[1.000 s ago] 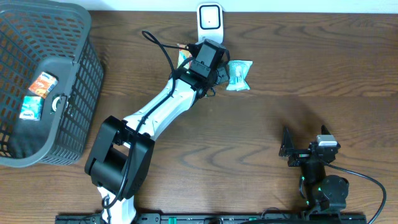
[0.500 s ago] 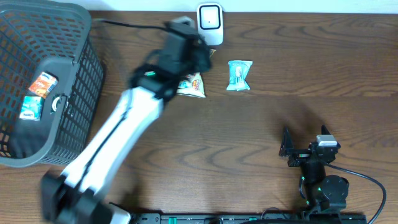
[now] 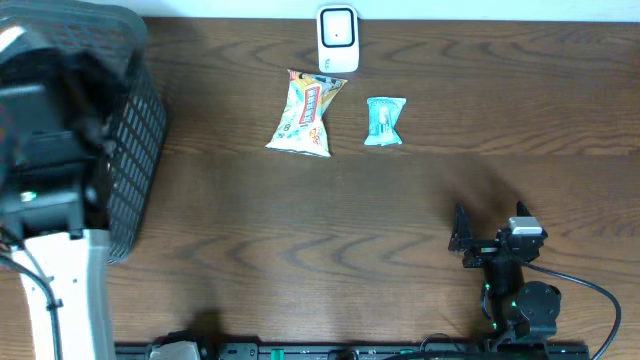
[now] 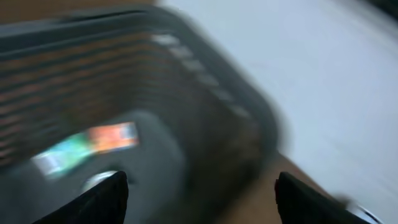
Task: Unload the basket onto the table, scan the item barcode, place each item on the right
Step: 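Return the left gripper into the basket and grasp the Kleenex pack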
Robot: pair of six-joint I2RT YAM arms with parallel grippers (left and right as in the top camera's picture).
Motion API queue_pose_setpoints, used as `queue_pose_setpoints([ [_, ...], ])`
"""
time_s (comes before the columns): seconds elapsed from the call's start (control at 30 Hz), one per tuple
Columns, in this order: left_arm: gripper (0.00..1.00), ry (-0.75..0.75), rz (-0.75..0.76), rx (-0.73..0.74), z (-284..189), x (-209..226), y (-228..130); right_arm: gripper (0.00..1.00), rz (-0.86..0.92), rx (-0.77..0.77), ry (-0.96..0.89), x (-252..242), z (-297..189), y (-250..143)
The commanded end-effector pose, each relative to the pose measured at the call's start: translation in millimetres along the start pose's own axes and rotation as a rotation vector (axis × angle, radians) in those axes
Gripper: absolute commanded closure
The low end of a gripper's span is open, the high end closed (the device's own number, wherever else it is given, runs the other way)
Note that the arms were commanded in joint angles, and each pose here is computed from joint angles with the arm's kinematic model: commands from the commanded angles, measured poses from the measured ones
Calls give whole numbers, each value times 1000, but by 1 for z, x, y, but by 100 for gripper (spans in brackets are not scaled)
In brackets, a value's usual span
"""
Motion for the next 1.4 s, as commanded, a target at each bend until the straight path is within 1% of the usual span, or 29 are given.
queue_pose_setpoints([
  [0.0,25,167,-118,-23,16,40,15,1,11,8,-15,-2,0,-2],
  [0.07,25,243,-218,3,27,61,15,1,11,8,-15,-2,0,-2],
  [0.17,25,276,-285,77,48,78,10,1,11,8,-15,-2,0,-2],
  [0.23,25,306,-300,107,61,87,7,1,11,8,-15,-2,0,-2],
  [0.27,19,338,-307,124,71,95,4,1,11,8,-15,-2,0,-2],
  [0.3,19,360,-308,140,79,100,1,1,11,8,-15,-2,0,-2],
  [0.53,18,476,-291,249,128,123,-29,1,11,8,-15,-2,0,-2],
  [0.6,18,512,-280,245,145,131,-34,1,11,8,-15,-2,0,-2],
  [0.7,18,586,-218,225,162,145,-39,1,11,8,-15,-2,0,-2],
  [0.9,18,770,-130,174,181,175,-50,1,11,8,-15,-2,0,-2],
  [1.23,17,822,-127,214,212,196,-73,1,11,8,-15,-2,0,-2],
  [1.37,18,862,-197,208,216,211,-77,1,11,8,-15,-2,0,-2],
])
Point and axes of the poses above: each gripper's point midway between its finger pads, its own z axis out along the fingers, its own x axis along the line the jaws close on, y = z × x, the point moved 6 cm from there along -z, back along the fingers, and after that the axes turned 11 degrees about -z, right-handed, at the moved point
